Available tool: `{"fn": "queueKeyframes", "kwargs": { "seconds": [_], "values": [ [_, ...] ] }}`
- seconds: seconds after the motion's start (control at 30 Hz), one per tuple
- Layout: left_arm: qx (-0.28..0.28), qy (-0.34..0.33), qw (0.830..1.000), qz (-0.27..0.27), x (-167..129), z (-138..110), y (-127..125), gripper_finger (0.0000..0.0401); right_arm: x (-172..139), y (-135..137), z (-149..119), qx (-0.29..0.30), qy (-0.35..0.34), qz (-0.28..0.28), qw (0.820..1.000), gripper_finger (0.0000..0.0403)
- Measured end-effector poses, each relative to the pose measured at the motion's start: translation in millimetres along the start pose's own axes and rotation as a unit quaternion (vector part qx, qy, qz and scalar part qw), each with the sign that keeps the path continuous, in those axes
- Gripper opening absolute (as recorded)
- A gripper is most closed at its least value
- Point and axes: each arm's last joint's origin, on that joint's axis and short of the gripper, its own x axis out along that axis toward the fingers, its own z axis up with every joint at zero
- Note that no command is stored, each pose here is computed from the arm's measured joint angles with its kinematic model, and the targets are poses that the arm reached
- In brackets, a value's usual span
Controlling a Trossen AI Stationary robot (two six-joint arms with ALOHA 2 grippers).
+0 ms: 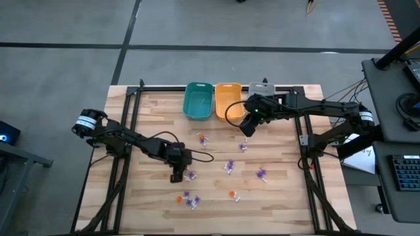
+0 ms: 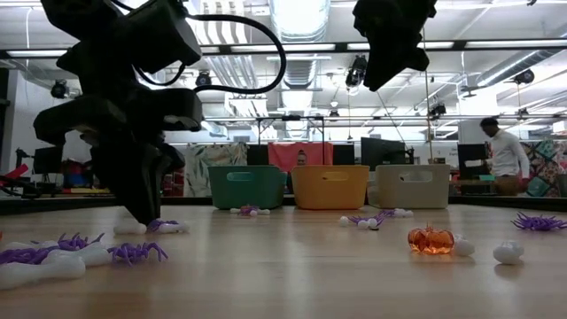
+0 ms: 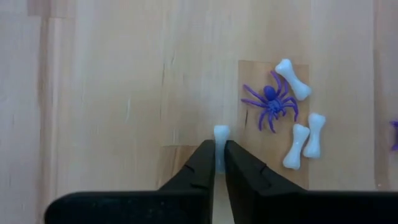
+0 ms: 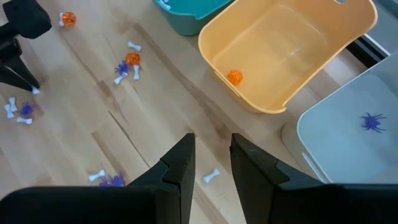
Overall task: Sort Halloween decoration
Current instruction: Put the white bone toy into the blue bin
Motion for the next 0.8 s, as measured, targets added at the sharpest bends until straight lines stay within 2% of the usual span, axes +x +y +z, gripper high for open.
{"fn": "queueKeyframes", "kwargs": {
  "seconds": [0.27,0.5,0.67,0.8],
  "values": [
    [-0.024,-0.020,1.000,-0.003,-11.8,1.5,0.1,0.0001,0.1,0.7,1.5,-0.007,-0.007,0.004,1.000,0.0091],
    [-0.073,-0.043,0.996,0.002,-43.8,6.1,8.3,0.0000,0.1,1.0,2.1,-0.008,-0.010,0.005,1.000,0.0091],
    [-0.108,-0.086,0.990,0.008,-75.8,26.8,21.5,0.0000,0.1,1.8,5.2,-0.007,-0.025,0.012,1.000,0.0091],
    [-0.149,-0.122,0.980,0.044,-99.6,47.7,44.9,0.0000,-0.3,3.9,9.4,-0.002,-0.047,0.023,0.999,0.0091]
  ]
}}
